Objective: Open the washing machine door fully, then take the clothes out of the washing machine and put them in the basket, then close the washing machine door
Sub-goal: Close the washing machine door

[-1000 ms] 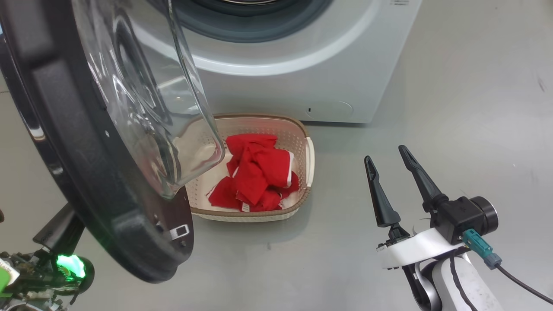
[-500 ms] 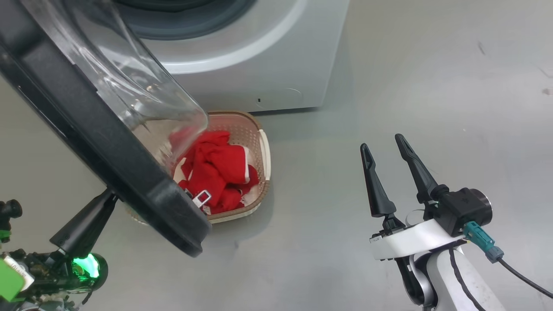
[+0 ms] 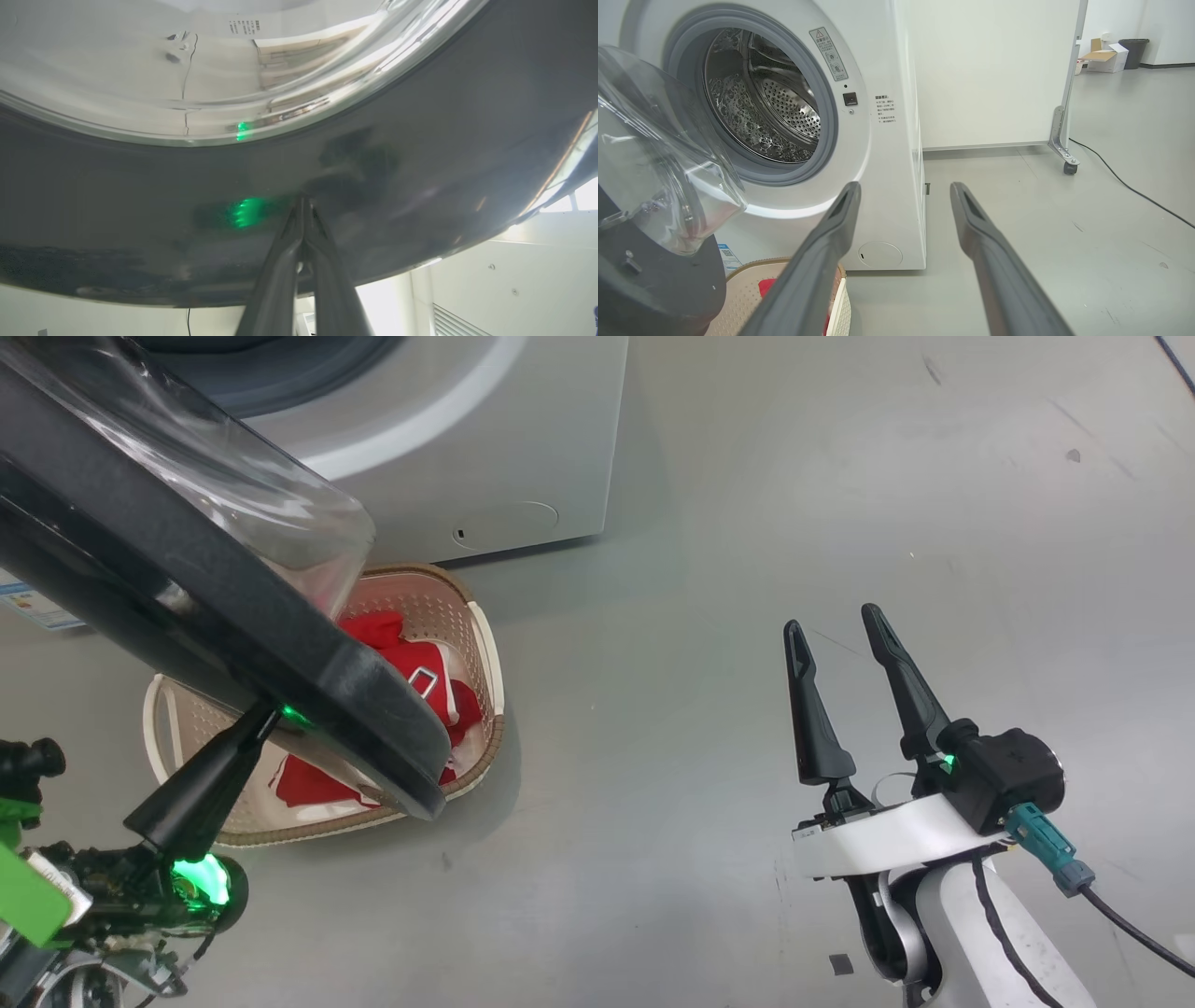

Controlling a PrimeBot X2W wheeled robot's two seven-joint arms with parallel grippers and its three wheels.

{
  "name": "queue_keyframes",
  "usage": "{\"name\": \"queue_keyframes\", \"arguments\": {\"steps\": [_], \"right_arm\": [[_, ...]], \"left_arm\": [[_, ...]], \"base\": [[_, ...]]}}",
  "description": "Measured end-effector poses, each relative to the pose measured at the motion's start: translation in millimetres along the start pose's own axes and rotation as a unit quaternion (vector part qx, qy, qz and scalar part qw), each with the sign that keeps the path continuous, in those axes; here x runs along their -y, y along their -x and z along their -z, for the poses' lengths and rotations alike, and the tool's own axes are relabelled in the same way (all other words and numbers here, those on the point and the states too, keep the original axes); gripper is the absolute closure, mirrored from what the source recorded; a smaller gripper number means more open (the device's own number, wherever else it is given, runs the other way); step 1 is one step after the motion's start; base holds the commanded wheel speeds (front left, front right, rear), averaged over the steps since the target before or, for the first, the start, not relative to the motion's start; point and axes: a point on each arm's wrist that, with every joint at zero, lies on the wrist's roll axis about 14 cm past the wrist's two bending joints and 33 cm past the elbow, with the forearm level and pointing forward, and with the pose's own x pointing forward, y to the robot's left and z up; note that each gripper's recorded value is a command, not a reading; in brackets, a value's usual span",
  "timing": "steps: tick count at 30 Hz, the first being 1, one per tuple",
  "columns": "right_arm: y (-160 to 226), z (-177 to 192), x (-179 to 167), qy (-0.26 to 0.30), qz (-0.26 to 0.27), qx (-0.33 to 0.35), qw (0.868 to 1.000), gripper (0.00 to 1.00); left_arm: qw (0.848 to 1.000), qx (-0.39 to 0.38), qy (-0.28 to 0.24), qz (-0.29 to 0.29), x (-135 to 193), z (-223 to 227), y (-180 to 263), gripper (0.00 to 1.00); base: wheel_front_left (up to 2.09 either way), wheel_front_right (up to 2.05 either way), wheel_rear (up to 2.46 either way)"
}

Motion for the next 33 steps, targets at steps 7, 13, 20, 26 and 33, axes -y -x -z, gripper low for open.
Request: {"name": "queue_keyframes", "arguments": {"steps": [7,13,20,26,33], "right_arm": [[-1,1,9,-0.001,0.015,-0.001,1.0,0.0],[-7,2,14,-0.001,0.022,-0.001,1.0,0.0],[-7,6,19,-0.009,0.031,-0.007,0.999,0.0],[-5,2,27,-0.01,0.046,-0.004,0.999,0.0],[-1,1,38,-0.018,0.068,-0.005,0.998,0.0]], "left_arm": [[1.0,-0.027,0.002,-0.004,-14,-2,-27,1.0],[0.999,-0.044,0.0,0.004,-19,-10,-49,1.0],[0.998,-0.054,-0.002,0.014,-22,-22,-74,1.0],[0.998,-0.061,0.0,0.019,-24,-29,-96,1.0],[0.998,-0.059,-0.007,-0.006,-39,-42,-119,1.0]], "base": [[0.0,0.0,0.0],[0.0,0.0,0.0],[0.0,0.0,0.0],[0.0,0.0,0.0],[0.0,0.0,0.0]]}}
